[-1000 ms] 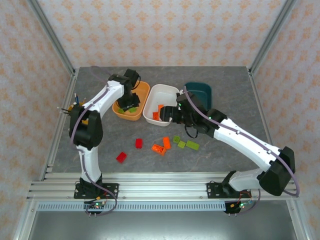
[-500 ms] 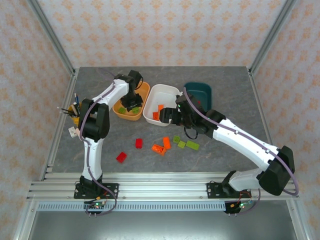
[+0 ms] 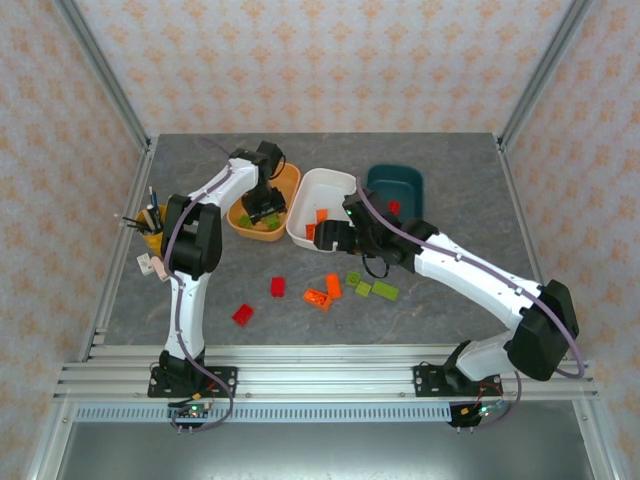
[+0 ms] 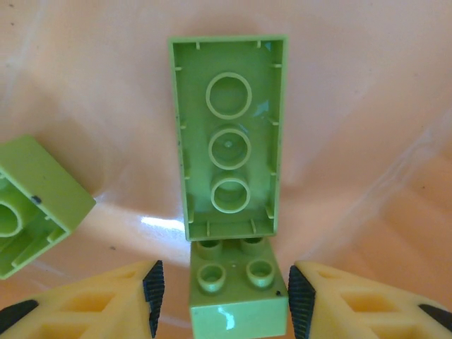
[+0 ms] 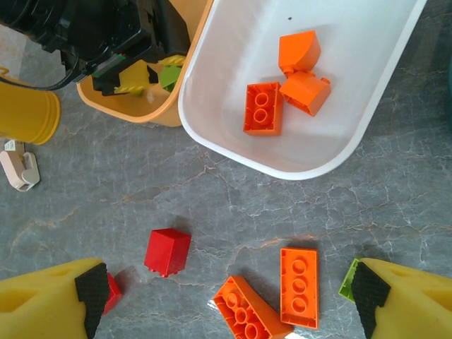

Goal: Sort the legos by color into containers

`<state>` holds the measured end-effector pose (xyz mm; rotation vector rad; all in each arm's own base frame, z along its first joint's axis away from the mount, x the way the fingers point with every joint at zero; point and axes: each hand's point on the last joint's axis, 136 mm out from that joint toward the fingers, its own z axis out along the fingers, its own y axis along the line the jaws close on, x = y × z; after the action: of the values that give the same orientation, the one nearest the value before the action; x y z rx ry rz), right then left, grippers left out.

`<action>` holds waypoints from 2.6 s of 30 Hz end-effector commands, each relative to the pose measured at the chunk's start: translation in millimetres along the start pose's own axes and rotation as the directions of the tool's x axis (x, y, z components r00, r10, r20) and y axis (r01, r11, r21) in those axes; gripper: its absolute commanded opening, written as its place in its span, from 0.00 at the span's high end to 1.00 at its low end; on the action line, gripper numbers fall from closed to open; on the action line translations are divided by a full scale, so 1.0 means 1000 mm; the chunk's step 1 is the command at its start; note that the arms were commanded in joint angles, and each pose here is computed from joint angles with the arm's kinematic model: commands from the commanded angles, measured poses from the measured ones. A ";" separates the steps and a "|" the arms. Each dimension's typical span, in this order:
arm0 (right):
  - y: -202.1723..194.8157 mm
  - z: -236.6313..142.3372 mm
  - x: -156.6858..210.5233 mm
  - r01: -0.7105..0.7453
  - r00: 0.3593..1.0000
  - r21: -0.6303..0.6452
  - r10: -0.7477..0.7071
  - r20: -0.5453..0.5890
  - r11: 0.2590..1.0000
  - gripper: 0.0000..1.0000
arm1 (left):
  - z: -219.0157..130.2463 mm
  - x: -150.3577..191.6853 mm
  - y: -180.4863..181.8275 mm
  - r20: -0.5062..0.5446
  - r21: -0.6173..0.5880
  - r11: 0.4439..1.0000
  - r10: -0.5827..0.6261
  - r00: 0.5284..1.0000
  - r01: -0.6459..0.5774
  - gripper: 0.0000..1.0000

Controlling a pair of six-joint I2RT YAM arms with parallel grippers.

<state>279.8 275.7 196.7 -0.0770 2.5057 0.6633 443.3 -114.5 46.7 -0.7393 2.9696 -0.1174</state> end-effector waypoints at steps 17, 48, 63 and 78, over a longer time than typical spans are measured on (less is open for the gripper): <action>0.042 0.003 0.043 0.370 0.922 0.021 -0.365 -0.127 0.929 0.13 | -0.178 0.069 0.085 0.305 0.122 0.991 -0.094 0.948 0.060 0.23; 0.068 0.172 0.126 0.011 0.940 0.340 0.107 -0.325 0.940 0.61 | -0.167 0.239 0.214 0.299 0.320 0.943 -0.195 0.934 0.094 0.19; -0.025 0.034 -0.011 -0.017 0.992 0.424 0.068 -0.105 0.906 0.77 | -0.215 0.196 0.100 0.297 0.588 0.799 -0.069 0.952 -0.125 0.19; -0.212 0.039 -0.059 -0.160 0.939 0.655 0.317 -0.129 0.738 0.77 | -0.221 0.156 -0.069 0.365 0.556 0.770 0.113 0.924 -0.314 0.19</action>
<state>385.5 116.6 113.8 0.4716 2.8227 -0.0938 294.2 -224.8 239.4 -0.3059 2.5492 -0.7947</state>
